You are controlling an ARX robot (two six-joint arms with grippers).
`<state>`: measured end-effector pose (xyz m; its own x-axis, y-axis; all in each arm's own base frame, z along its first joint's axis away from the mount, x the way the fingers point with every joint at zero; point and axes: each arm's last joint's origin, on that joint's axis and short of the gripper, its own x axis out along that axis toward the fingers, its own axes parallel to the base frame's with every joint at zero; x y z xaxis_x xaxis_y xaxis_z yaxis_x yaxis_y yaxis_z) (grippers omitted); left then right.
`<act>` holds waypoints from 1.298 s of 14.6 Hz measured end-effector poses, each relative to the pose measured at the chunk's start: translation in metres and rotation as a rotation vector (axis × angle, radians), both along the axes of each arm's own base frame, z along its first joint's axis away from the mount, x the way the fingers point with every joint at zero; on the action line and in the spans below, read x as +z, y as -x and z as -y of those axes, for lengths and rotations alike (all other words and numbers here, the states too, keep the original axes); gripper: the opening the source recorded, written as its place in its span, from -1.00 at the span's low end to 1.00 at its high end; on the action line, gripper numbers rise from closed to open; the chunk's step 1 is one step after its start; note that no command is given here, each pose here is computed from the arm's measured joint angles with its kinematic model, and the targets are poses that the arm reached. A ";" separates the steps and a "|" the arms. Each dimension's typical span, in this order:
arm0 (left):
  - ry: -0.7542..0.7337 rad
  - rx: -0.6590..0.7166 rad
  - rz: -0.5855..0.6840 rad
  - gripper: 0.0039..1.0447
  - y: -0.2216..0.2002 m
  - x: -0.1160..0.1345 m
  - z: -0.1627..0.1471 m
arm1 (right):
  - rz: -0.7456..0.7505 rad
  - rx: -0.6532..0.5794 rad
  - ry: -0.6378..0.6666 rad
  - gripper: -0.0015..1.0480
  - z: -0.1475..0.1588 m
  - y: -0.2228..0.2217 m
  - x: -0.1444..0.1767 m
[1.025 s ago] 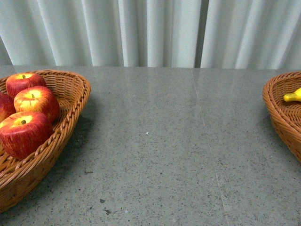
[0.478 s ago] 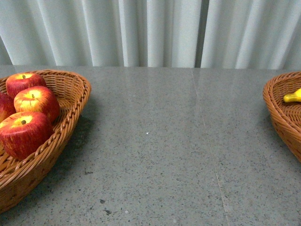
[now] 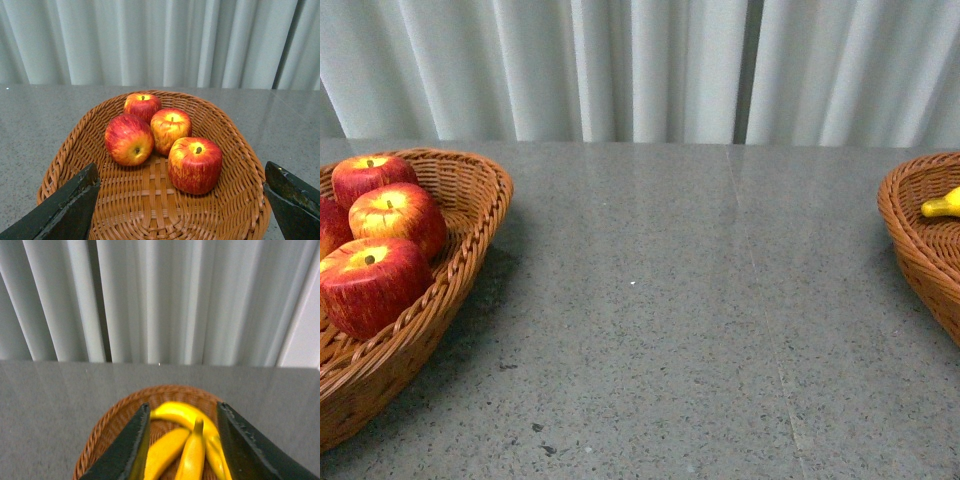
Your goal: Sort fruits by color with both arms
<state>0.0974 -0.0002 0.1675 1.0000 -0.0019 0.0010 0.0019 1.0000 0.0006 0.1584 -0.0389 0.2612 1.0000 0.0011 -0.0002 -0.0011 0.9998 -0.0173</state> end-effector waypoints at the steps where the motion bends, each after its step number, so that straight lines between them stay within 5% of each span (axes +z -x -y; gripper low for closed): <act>1: 0.000 0.000 0.000 0.88 0.000 0.000 0.000 | -0.030 -0.003 -0.012 -0.47 -0.003 0.012 -0.023; 4: 0.000 0.000 0.000 0.88 0.000 0.000 0.000 | 0.006 0.005 -0.002 -0.96 -0.017 0.033 -0.051; 16: 0.000 0.000 0.000 0.88 0.000 0.000 0.000 | 0.005 -0.002 -0.009 -0.96 -0.039 0.061 -0.094; 19: 0.000 0.000 0.000 0.88 0.000 0.000 0.000 | 0.004 -0.002 -0.009 -0.69 -0.039 0.061 -0.094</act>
<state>0.0974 -0.0002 0.1675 1.0000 -0.0019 0.0013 0.0019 1.0000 0.0006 0.0972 0.0000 0.1671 1.0000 -0.0004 0.0040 0.0004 1.0000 -0.0078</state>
